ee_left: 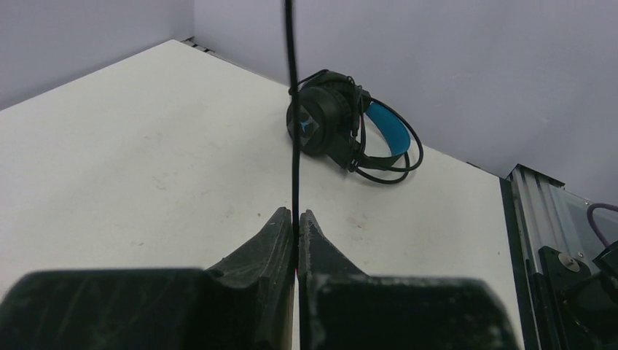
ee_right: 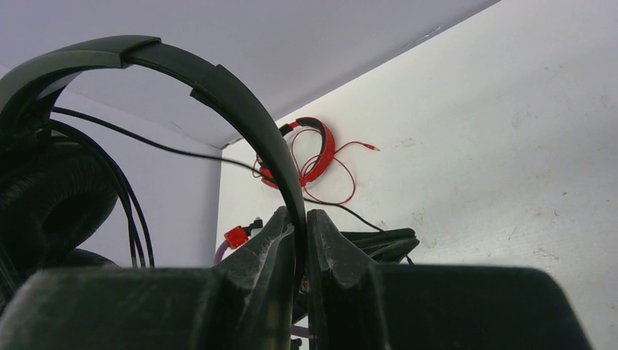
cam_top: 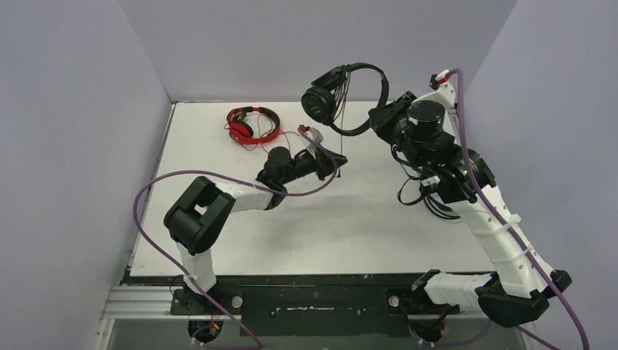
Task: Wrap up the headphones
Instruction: Wrap the headphones cable around the headphones.
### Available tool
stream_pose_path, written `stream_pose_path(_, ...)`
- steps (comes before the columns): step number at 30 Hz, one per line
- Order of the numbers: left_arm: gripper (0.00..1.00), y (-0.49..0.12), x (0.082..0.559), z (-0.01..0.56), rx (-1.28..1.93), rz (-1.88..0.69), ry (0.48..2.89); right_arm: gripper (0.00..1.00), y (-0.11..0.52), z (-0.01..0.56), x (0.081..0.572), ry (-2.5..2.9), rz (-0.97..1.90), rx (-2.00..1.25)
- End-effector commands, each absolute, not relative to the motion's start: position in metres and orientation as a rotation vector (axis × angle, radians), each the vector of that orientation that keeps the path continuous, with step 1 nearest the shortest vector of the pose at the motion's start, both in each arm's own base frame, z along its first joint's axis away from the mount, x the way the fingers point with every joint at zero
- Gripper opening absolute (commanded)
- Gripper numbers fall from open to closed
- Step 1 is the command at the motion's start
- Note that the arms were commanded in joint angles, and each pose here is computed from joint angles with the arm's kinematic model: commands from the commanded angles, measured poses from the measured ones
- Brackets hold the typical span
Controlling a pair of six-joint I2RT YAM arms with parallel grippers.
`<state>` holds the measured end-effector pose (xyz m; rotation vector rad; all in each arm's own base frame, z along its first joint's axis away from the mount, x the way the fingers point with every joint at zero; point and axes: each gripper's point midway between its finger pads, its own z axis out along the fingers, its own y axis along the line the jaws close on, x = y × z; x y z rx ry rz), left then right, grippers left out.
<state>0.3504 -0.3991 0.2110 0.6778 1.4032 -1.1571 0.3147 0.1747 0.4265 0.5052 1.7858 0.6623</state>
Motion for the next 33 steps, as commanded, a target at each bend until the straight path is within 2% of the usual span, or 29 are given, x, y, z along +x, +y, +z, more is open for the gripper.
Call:
stream_pose_path(1,0.00,-0.397,0.341,0.237,0.672,-1.211,1.303,0.00,0.162,0.463,0.317,1.668,0.677,0.545)
stream_pose_path(20,0.00,-0.372,0.277,0.216,0.681,-1.104,1.532,0.00,0.102,0.430,0.344,1.630,0.271,0.658)
stream_pose_path(26,0.00,-0.373,0.258,0.217,0.724,-1.056,1.571,0.00,0.089,0.397,0.353,1.659,0.121,0.678)
stream_pose_path(33,0.00,-0.366,0.247,0.209,0.835,-0.846,1.664,0.00,0.078,0.344,0.361,1.740,-0.044,0.669)
